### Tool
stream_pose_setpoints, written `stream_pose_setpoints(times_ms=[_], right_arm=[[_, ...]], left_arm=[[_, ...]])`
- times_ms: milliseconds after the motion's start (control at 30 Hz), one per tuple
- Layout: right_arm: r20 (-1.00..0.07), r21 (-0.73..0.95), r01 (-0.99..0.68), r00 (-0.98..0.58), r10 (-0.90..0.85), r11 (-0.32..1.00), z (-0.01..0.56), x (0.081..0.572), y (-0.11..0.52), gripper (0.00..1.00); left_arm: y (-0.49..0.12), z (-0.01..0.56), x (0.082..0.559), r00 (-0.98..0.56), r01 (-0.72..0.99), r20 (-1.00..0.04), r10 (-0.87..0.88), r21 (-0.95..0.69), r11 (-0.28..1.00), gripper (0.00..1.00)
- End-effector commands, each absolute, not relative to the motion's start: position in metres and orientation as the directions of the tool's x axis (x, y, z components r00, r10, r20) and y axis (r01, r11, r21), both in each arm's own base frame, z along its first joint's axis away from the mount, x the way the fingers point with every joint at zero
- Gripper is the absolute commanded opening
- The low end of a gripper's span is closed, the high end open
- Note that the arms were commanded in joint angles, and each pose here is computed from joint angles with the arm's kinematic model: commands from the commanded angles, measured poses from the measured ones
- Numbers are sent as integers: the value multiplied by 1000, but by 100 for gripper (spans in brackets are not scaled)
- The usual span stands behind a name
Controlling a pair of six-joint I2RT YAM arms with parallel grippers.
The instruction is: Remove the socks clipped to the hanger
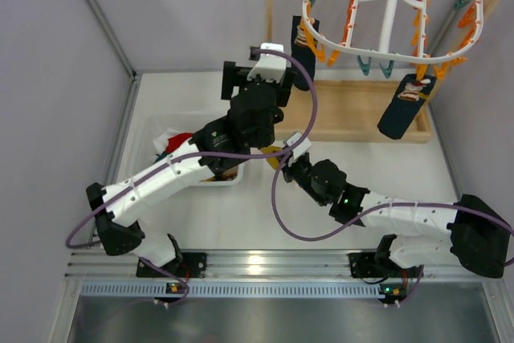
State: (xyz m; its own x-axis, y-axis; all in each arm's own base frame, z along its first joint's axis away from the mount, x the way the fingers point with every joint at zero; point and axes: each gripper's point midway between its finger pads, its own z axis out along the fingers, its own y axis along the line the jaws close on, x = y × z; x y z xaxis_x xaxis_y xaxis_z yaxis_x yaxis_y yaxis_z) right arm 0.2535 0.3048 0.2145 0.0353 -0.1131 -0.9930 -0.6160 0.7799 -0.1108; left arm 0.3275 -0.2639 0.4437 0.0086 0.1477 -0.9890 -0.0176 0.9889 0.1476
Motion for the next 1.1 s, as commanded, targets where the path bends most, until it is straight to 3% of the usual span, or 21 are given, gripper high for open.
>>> stream_pose_setpoints(times_ms=[0, 267, 600, 667, 767, 833, 1033, 1067], right_arm=[[-999, -25, -706, 49, 14, 708, 262, 251, 326, 0], [-1000, -8, -849, 21, 19, 528, 293, 261, 388, 0], [-998, 54, -949, -58, -2, 310, 304, 294, 491, 2], [-997, 69, -956, -78, -20, 285, 293, 299, 506, 26], [-996, 71, -943, -87, -36, 325, 282, 305, 502, 83], [-998, 60, -932, -67, -8, 356, 300, 308, 486, 98], [-988, 155, -821, -133, 79, 550, 329, 331, 373, 99], [-982, 173, -786, -186, 40, 593, 303, 331, 353, 99]], left_arm=[[-202, 442, 302, -22, -144, -998, 62, 64, 987, 98], [-129, 415, 252, -48, -104, -995, -83, -77, 992, 98], [-97, 398, 227, -33, -29, -989, -146, -145, 989, 98], [-99, 398, 228, -37, -28, -991, -132, -131, 991, 98], [-106, 394, 231, -49, -18, -993, -108, -108, 994, 98], [-112, 390, 234, -61, -12, -994, -87, -86, 996, 98], [-130, 388, 236, -82, 55, -992, -91, -96, 994, 98], [-135, 388, 236, -88, 72, -992, -93, -99, 992, 98]])
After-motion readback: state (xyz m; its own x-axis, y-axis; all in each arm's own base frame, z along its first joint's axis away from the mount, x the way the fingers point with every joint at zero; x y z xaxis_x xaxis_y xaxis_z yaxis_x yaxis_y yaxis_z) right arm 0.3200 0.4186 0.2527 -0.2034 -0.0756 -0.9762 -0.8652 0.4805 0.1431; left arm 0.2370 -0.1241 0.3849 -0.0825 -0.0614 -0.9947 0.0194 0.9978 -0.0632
